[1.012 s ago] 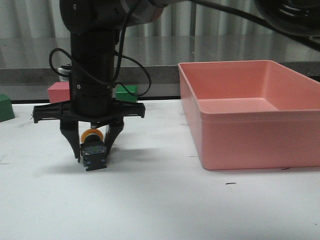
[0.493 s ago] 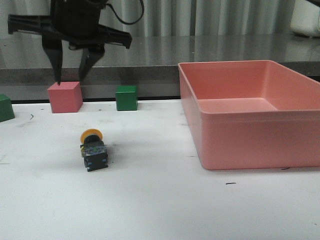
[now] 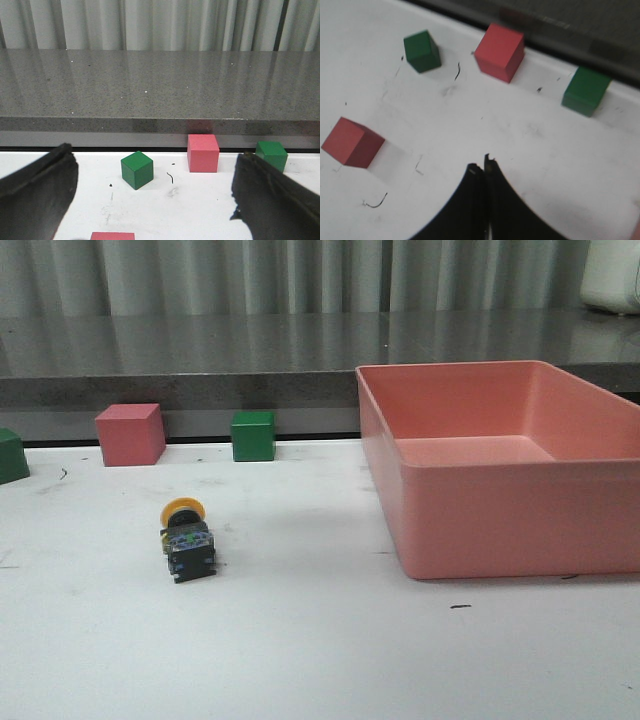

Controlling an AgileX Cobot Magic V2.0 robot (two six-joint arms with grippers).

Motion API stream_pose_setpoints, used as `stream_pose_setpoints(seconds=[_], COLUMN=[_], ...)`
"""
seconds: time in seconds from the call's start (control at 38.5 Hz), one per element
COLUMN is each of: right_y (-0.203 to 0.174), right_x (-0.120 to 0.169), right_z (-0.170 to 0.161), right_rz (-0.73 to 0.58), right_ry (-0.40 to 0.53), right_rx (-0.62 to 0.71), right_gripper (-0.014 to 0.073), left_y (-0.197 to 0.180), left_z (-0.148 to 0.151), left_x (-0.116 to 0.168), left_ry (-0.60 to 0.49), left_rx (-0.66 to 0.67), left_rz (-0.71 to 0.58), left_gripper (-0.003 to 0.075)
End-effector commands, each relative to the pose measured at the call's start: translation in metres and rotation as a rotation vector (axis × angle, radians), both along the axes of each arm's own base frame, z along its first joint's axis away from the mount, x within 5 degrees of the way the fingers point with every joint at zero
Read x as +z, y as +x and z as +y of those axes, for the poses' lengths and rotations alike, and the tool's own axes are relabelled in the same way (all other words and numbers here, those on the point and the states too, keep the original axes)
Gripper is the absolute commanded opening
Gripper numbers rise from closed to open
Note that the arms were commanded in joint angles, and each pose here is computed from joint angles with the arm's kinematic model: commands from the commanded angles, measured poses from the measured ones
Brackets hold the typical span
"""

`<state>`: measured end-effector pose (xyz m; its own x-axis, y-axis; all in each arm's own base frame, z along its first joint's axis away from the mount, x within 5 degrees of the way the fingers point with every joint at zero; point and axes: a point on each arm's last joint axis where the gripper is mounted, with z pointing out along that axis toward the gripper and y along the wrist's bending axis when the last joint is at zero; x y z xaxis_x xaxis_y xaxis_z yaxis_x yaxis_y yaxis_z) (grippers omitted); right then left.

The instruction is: Place and stand button with both arms

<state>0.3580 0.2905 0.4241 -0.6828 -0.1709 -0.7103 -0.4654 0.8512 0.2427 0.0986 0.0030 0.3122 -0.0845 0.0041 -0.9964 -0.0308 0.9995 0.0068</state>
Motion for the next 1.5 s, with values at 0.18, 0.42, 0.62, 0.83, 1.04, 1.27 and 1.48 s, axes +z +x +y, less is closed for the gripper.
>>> stream_pose_setpoints(seconds=[0.18,0.42,0.62,0.83,1.04,1.27,1.48], right_y=[-0.034,-0.053,-0.081,-0.11,-0.144,-0.194,-0.239], right_x=[0.1,0.085,0.046,0.012,-0.025,-0.08,-0.119], right_z=[-0.117,-0.183,-0.239,-0.271,-0.276,-0.281,-0.284], right_rz=[-0.173,-0.081,0.077,0.18,0.099,-0.141,-0.379], right_ry=[0.064,-0.102,-0.21,-0.253,-0.253,-0.204,-0.132], right_rx=[-0.168,-0.289,-0.438,-0.529,-0.531,-0.523,-0.511], right_gripper=[-0.007,-0.007,-0.007,-0.007,-0.007,-0.007,-0.007], left_y=[0.001,0.001,0.001,0.001,0.001,0.001,0.001], left_z=[0.0,0.0,0.0,0.0,0.0,0.0,0.0], left_x=[0.019,0.019,0.019,0.019,0.019,0.019,0.019], left_ry=[-0.005,-0.005,-0.005,-0.005,-0.005,-0.005,-0.005], left_rx=[-0.004,-0.004,-0.004,-0.004,-0.004,-0.004,-0.004], left_rz=[-0.111,-0.111,-0.111,-0.111,-0.111,-0.111,-0.111], left_gripper=[0.0596,0.0596,0.0596,0.0596,0.0596,0.0596,0.0596])
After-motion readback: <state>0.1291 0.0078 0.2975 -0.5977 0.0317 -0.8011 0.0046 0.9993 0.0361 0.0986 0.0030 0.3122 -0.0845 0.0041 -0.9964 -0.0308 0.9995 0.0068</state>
